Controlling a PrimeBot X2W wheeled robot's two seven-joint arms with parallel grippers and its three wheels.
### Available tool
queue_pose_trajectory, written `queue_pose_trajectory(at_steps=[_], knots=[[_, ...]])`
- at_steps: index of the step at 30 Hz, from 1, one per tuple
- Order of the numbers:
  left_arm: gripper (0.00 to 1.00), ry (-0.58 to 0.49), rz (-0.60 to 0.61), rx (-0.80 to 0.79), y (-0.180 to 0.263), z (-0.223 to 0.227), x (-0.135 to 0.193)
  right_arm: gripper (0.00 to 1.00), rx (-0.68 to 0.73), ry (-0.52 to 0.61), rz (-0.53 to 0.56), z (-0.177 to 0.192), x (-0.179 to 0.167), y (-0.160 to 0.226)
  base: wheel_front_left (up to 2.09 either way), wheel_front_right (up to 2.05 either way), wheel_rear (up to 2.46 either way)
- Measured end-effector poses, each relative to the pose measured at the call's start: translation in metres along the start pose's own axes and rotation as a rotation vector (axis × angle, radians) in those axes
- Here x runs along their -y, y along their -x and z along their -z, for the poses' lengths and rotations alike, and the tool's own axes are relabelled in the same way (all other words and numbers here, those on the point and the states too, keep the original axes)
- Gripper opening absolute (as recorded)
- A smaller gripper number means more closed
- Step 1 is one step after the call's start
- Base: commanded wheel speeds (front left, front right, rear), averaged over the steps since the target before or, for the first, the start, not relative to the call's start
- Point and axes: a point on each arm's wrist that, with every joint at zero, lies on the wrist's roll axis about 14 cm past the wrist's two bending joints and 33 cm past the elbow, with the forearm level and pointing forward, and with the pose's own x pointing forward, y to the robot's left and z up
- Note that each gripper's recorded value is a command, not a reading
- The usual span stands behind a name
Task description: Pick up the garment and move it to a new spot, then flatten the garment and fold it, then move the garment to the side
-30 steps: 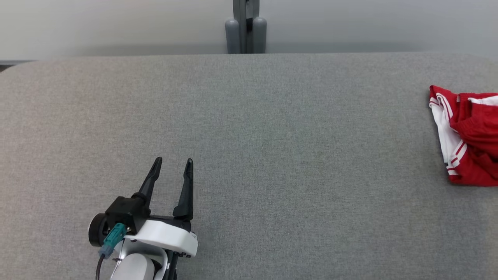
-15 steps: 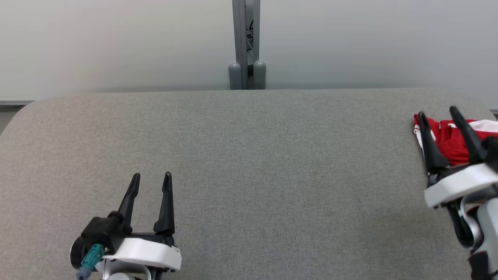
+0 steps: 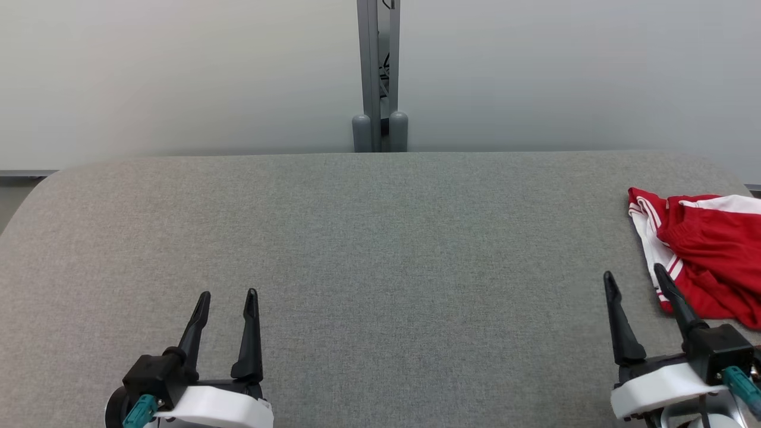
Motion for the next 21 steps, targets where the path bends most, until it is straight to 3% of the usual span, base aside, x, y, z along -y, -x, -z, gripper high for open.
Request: queue_pose_trajectory(at_steps=[9,21], knots=[[1.00,-0.064,-0.069,-0.011,0.002,0.004,-0.012,1.00,0.027,-0.004,0.036,-0.008,0.009,0.011,0.00,0.00,0.00],[1.00,-0.058,-0.096,-0.020,0.007,0.006,-0.021,1.00,0.033,-0.024,0.023,-0.009,0.003,0.009,0.00,0.00,0.00]])
